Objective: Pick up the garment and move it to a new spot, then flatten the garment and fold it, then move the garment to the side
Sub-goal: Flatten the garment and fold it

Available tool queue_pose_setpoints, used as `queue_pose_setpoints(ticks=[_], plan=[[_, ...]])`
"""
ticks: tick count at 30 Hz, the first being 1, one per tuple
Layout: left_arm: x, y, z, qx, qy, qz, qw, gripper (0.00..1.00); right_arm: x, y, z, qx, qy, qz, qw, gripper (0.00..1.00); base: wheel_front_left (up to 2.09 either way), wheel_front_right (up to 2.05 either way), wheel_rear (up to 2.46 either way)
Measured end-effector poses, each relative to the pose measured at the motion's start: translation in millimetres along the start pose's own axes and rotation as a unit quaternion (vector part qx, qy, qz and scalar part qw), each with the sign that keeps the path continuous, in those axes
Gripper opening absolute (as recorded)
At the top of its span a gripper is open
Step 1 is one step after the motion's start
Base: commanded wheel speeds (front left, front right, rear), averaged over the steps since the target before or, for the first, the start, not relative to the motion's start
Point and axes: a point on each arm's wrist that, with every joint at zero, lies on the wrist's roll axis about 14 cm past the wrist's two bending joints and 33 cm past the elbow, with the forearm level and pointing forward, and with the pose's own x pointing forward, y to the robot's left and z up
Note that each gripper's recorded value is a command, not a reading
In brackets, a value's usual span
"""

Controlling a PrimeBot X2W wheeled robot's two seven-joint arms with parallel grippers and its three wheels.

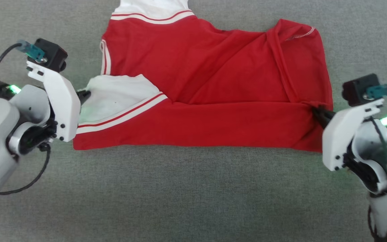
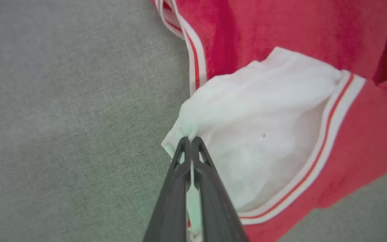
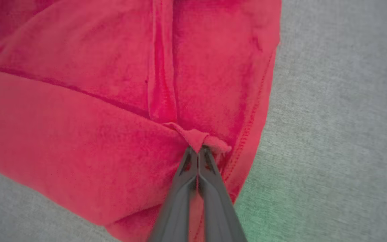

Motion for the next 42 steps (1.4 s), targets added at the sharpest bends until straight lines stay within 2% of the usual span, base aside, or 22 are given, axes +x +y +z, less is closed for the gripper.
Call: queue_pose_setpoints(ticks=[4,5,6,7,8,9,10,11,15,20,25,30,31,35,42], plan=[[18,0,-21,-0.030,0.044,-0.009,0.999,0.00,11,3,-9,0.006,0.022,0.006,1.000,0.00,0.00,0.00,0.00],[20,2,-23,-0.035,0.050,-0.007,0.998,0.03,13,4,-9,0.009,0.024,0.007,1.000,0.02,0.00,0.00,0.00],[21,4,-23,-0.040,0.051,-0.004,0.998,0.33,14,4,-8,0.009,0.024,0.008,1.000,0.18,0.00,0.00,0.00],[20,6,-21,-0.043,0.051,-0.001,0.998,0.50,14,5,-7,0.007,0.024,0.008,1.000,0.34,0.00,0.00,0.00],[20,9,-20,-0.045,0.048,0.002,0.998,0.87,14,5,-6,0.005,0.023,0.008,1.000,0.49,0.00,0.00,0.00],[19,11,-17,-0.048,0.042,0.005,0.998,1.00,13,4,-4,0.005,0.019,0.007,1.000,0.93,0.00,0.00,0.00],[17,13,-14,-0.050,0.036,0.007,0.998,1.00,11,5,-1,0.002,0.014,0.007,1.000,0.93,0.00,0.00,0.00],[14,15,-11,-0.050,0.030,0.009,0.998,1.00,9,4,3,0.000,0.006,0.006,1.000,1.00,0.00,0.00,0.00],[2,25,-4,-0.051,0.012,0.023,0.998,1.00,1,3,20,0.000,-0.027,0.003,1.000,1.00,0.00,0.00,0.00],[-24,35,5,-0.041,-0.014,0.043,0.998,1.00,-21,1,53,0.005,-0.124,-0.008,0.992,1.00,0.00,0.00,0.00],[-44,29,-8,-0.051,-0.010,0.049,0.997,1.00,-45,-6,73,0.014,-0.211,-0.039,0.977,1.00,0.00,0.00,0.00],[-53,7,-33,-0.067,0.016,0.036,0.997,1.00,-69,-15,86,0.026,-0.289,-0.077,0.954,1.00,0.00,0.00,0.00],[-54,1,-42,-0.073,0.026,0.034,0.996,1.00,-77,-21,87,0.029,-0.310,-0.094,0.946,1.00,0.00,0.00,0.00],[-48,-11,-54,-0.084,0.042,0.026,0.995,1.00,-88,-31,76,0.039,-0.320,-0.121,0.939,1.00,0.00,0.00,0.00],[-26,-13,-65,-0.097,0.064,0.026,0.993,1.00,-89,-37,44,0.058,-0.280,-0.133,0.949,1.00,0.00,0.00,0.00]])
